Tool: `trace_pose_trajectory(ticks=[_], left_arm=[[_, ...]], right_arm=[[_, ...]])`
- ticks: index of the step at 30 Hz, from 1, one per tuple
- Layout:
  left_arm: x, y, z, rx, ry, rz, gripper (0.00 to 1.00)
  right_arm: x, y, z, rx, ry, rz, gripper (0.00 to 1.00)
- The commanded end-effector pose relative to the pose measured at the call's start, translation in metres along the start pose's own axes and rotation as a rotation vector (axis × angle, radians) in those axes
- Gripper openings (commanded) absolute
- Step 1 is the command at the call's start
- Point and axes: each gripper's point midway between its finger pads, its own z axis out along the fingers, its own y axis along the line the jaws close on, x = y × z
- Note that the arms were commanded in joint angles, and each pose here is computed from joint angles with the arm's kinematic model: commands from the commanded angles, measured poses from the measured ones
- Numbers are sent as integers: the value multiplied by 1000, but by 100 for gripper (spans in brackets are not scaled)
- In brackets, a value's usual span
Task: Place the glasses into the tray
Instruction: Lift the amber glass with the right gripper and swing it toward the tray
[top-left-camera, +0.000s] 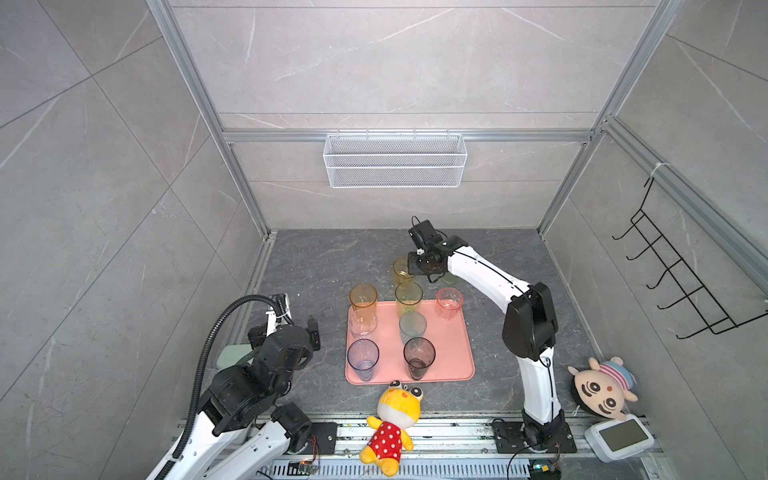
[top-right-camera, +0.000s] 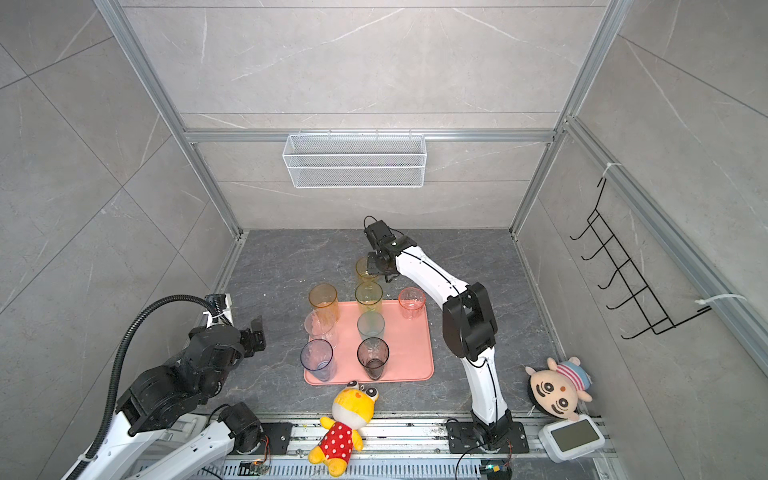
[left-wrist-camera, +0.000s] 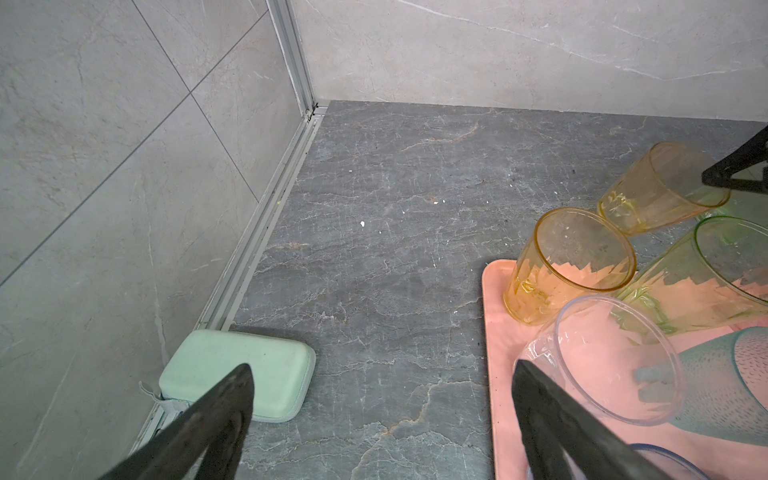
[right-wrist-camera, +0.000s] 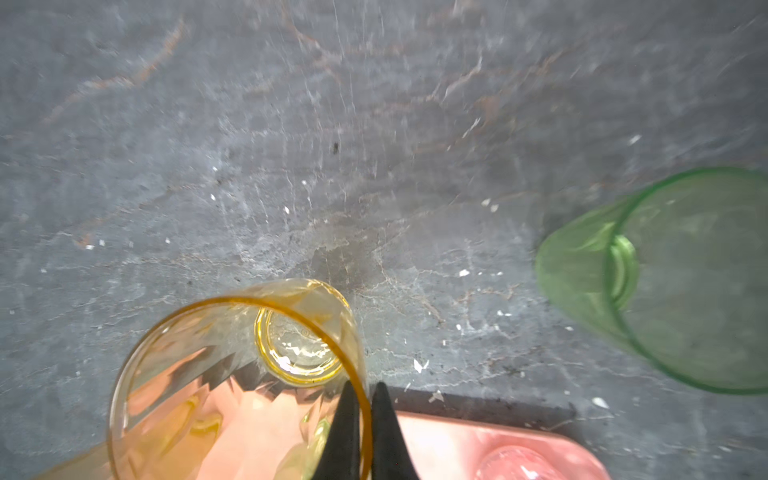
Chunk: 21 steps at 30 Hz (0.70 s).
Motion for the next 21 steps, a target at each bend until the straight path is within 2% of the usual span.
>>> trace_pose_trajectory(ticks=[1,11,21], left_arm=[[-2,0,-2,7,-13,-28,97],[-2,1,-2,7,-14,-31,97],[-3,0,-3,15,-18,-34,96]], right_arm=[[-30,-5,-50,11,-103,-25,1],[-39,-21,-113,49,-179,-68,0],[-26,-39,-164,61,-194,-95,0]])
